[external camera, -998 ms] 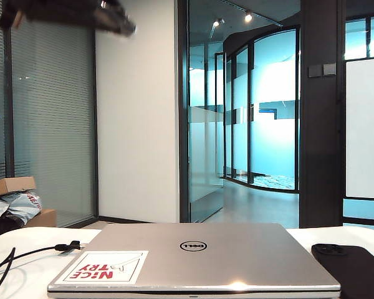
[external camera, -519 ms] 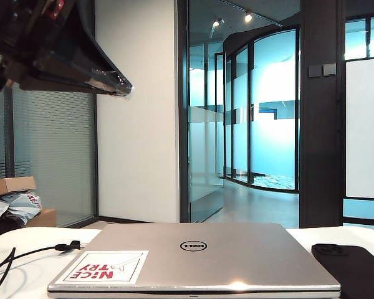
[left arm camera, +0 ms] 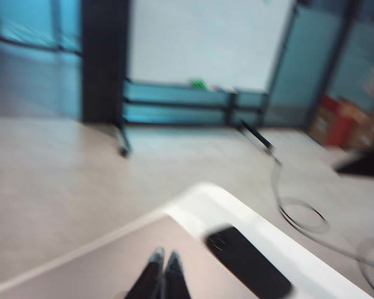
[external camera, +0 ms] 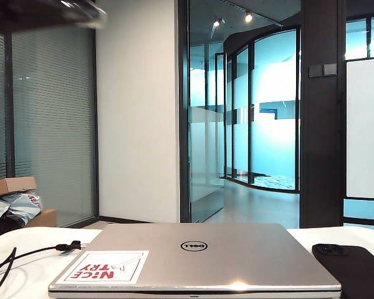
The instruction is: Pick up the charging cable and the phone, plug the charging cable into the charging port on the phone, and finally place them back on the table.
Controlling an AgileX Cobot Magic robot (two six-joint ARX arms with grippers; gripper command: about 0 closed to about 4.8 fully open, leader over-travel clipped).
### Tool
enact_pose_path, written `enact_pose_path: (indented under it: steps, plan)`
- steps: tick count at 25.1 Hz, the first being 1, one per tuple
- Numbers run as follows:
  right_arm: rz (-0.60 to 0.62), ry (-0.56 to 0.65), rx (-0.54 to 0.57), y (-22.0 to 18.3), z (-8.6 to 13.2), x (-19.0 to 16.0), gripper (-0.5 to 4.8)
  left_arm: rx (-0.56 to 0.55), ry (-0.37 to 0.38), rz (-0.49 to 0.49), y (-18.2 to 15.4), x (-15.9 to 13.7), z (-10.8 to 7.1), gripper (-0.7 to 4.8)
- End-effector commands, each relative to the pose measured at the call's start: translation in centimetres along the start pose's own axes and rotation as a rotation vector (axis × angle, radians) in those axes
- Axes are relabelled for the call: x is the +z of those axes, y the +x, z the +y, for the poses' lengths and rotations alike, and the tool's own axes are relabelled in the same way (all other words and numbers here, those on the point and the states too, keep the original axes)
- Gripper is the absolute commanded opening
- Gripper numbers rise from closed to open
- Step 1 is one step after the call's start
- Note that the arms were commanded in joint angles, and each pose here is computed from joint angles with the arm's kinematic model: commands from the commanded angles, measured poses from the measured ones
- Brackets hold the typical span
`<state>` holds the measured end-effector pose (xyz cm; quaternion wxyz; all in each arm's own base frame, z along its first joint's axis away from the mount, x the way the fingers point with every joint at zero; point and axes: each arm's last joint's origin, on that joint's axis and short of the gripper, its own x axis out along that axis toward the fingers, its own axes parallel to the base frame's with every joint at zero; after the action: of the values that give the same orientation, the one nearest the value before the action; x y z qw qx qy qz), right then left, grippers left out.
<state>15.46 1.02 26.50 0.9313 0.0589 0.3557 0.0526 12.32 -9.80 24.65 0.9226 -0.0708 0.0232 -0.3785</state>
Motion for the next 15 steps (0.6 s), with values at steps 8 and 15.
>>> enact_pose_path:
  steps: [8, 15]
  plan:
    - [-0.017, -0.003, 0.004, -0.1, 0.0, 0.2, -0.05, 0.322, 0.058, -0.132, -4.9, -2.6, 3.8, -0.06]
    - [-0.017, -0.003, 0.003, -0.1, 0.0, 0.2, -0.05, 0.462, 0.117, -0.156, -7.2, -6.1, 4.7, -0.06]
